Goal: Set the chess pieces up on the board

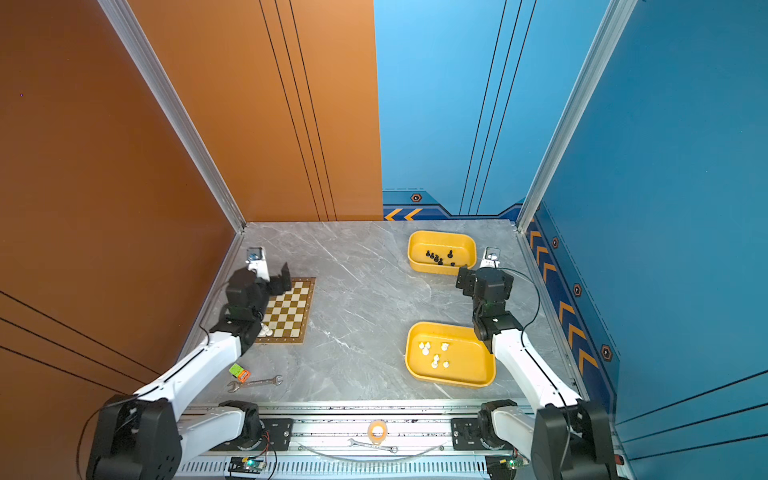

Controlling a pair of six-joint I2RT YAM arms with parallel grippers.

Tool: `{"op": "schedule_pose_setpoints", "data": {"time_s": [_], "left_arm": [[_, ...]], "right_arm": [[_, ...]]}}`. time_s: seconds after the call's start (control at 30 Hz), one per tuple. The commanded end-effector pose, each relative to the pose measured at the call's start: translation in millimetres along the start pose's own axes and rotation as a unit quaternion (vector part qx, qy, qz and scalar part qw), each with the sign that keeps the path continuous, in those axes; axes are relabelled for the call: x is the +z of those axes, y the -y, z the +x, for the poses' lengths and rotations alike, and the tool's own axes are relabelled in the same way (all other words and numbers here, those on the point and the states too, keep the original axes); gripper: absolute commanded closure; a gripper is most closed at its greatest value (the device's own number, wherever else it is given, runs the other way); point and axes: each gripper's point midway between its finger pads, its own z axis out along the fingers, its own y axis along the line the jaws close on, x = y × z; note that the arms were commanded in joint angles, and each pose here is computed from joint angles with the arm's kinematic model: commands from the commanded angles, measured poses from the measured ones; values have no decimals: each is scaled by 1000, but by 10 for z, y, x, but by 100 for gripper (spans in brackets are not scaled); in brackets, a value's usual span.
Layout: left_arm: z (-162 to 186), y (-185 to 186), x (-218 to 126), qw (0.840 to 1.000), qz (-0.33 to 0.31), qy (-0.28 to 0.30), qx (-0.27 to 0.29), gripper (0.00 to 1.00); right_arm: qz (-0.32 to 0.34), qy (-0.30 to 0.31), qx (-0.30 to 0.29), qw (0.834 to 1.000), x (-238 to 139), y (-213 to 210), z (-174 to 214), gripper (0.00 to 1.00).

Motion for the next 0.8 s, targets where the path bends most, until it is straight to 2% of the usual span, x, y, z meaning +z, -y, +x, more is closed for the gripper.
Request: {"op": "schedule_pose_setpoints", "data": {"time_s": [0.0, 0.03, 0.13, 0.2, 0.27, 0.37, 0.4, 0.47, 0.57, 0.7, 0.77], "left_arm": [[236, -468, -71, 989, -62, -123, -60, 2], [218, -606, -62, 984, -76, -137, -87, 1], [215, -949, -9, 963, -112, -173, -174, 12], [221, -1119, 45, 946, -121, -185, -235, 25], [339, -1203, 111, 931, -118, -206, -276, 46], [528, -1275, 158, 913, -130, -237, -305, 70], [590, -1294, 175, 908, -134, -248, -309, 73], [726, -1304, 200, 898, -137, -276, -314, 78], [949, -1311, 245, 879, -140, -319, -325, 78], [1297, -1325, 296, 843, -131, -370, -368, 79], [1414, -1346, 310, 830, -132, -382, -383, 80]], "right_arm": [[26, -71, -27, 997, -252, 30, 259, 0], [21, -66, -35, 997, -313, -29, 200, 0], [6, -59, -60, 996, -488, -249, 21, 0], [-6, -51, -70, 996, -580, -390, -80, 0], [-27, -40, -72, 996, -664, -542, -164, 0], [-56, -27, -68, 996, -764, -738, -281, 0], [-63, -27, -69, 995, -784, -789, -296, 0], [-75, -30, -71, 994, -815, -881, -326, 0], [-93, -39, -78, 992, -823, -1006, -300, 0], [-111, -45, -75, 990, -803, -1124, -237, 0], [-118, -49, -74, 989, -784, -1170, -204, 0]]}}
